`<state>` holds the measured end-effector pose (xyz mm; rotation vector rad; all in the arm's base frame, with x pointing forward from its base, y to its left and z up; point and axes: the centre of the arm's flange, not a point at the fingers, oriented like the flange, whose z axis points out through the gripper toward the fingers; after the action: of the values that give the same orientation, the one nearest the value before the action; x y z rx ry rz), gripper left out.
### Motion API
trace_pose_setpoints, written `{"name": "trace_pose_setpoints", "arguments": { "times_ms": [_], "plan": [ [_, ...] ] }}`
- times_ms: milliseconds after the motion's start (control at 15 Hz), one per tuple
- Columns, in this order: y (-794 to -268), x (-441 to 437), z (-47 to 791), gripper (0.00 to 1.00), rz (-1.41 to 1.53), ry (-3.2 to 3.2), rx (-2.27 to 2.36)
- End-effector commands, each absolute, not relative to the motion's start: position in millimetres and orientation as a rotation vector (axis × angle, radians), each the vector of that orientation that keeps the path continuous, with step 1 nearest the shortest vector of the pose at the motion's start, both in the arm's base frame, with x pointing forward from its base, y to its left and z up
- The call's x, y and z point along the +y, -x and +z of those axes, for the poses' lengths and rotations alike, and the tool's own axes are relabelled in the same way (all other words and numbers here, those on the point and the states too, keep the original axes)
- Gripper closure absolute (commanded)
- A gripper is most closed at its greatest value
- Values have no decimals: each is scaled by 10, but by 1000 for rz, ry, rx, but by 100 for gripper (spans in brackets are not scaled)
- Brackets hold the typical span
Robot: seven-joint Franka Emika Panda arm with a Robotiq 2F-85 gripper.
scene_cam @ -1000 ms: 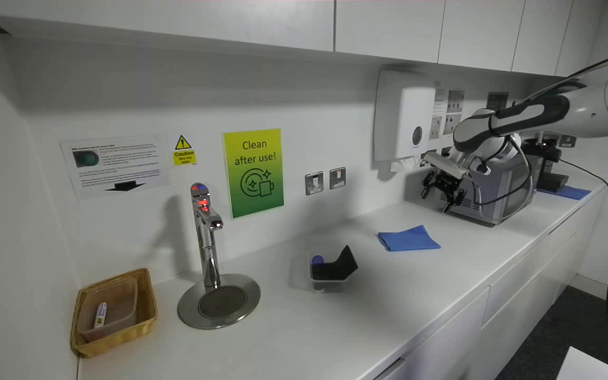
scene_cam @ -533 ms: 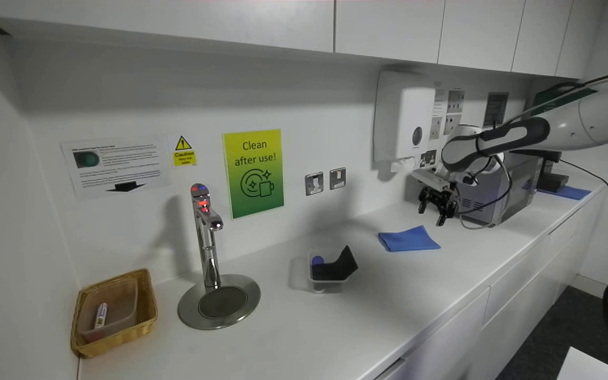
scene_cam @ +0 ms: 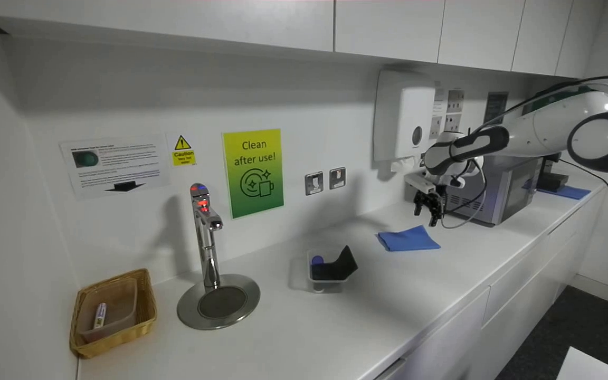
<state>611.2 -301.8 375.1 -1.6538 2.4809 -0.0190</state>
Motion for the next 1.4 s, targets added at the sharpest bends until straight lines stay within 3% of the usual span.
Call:
{"name": "trace_pose_setpoints", "arguments": {
  "times_ms": [0,667,733,867,1333],
  "plan": [
    [-6403,-3126,3739,0,0,1665,2497],
    [-6532,-2639,3701,0,11,1783,2441],
    [-6546,-2621,3684,25,13,1793,2443],
    [-6562,-2603,3633,32,24,1804,2452],
    [-6584,-2569,3385,84,94,1832,2494]
  ]
}}
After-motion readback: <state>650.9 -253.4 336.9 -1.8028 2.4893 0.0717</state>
